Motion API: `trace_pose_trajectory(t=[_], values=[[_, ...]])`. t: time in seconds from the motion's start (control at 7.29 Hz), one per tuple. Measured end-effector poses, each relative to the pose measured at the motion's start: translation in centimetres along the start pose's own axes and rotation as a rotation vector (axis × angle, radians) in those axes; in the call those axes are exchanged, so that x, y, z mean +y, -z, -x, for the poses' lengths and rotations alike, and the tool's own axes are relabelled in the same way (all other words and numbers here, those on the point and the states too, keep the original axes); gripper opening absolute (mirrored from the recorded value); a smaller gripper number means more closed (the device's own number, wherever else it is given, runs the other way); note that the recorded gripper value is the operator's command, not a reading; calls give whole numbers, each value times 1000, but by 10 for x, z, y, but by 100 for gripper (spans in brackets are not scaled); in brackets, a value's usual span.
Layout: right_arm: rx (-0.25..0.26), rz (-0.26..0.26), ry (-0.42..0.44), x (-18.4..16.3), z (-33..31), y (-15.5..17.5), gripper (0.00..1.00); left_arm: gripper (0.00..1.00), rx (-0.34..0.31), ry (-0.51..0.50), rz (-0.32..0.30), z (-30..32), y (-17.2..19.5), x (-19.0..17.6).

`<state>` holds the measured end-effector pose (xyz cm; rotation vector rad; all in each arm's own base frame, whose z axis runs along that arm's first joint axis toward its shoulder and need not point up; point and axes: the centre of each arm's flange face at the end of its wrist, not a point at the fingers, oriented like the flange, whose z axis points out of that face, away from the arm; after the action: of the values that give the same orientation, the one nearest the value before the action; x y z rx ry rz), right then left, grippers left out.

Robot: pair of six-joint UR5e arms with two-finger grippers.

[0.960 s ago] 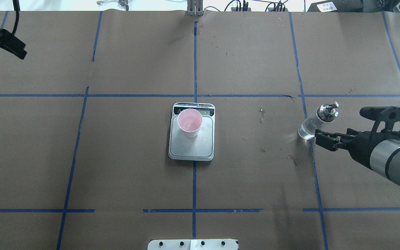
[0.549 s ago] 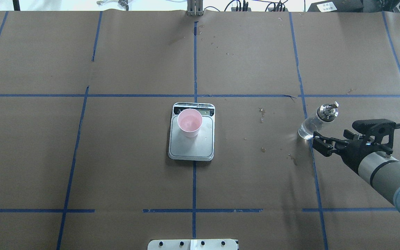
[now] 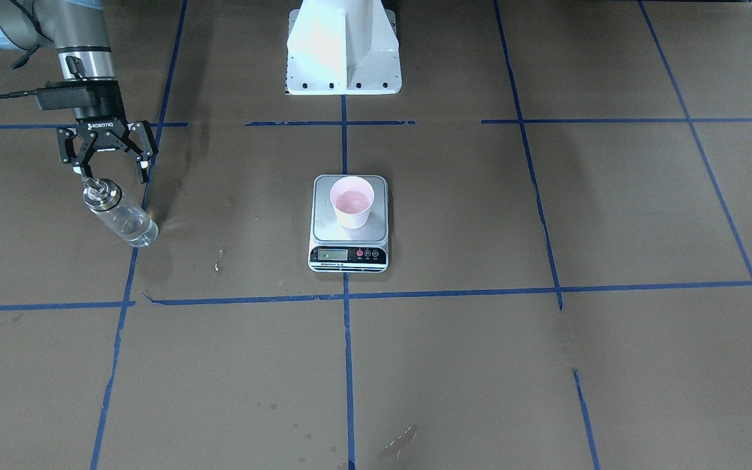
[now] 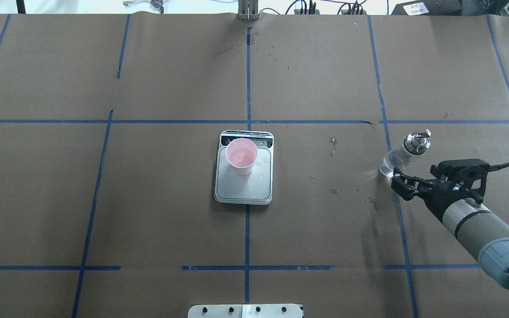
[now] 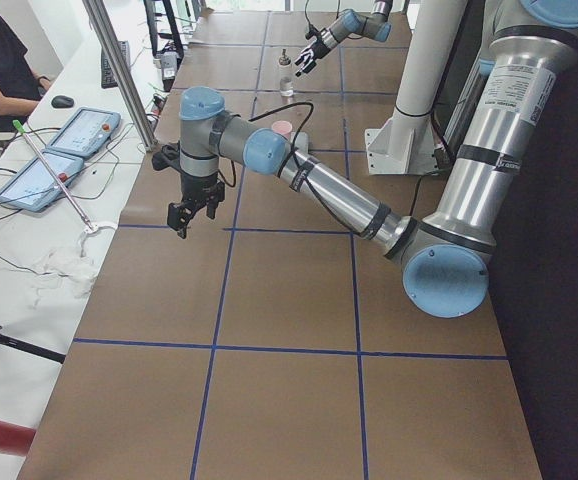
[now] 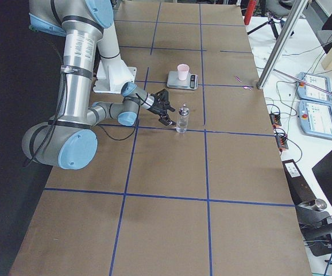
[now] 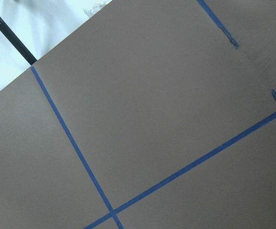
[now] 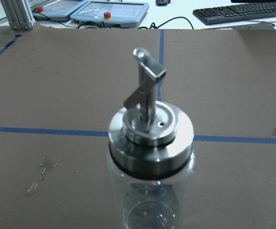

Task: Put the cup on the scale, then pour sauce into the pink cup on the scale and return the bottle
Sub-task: 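Close the right gripper around the glass sauce bottle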

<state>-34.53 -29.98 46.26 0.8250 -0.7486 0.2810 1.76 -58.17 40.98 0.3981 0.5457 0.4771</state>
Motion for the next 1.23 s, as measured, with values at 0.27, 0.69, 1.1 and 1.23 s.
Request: trace_pose_trajectory(t=[0.27, 0.69, 1.1, 1.23], values=[[18, -27, 17, 10, 6, -18, 100, 100, -7, -27, 2, 17, -9, 18], [35, -28, 41, 21, 7, -32, 100, 100, -8, -32, 4, 26, -19, 23], [42, -26, 55, 26, 7, -39, 100, 100, -10, -32, -2, 28, -20, 23], [44, -27, 65, 26, 6, -40, 100, 100, -11, -31, -2, 28, -19, 23]])
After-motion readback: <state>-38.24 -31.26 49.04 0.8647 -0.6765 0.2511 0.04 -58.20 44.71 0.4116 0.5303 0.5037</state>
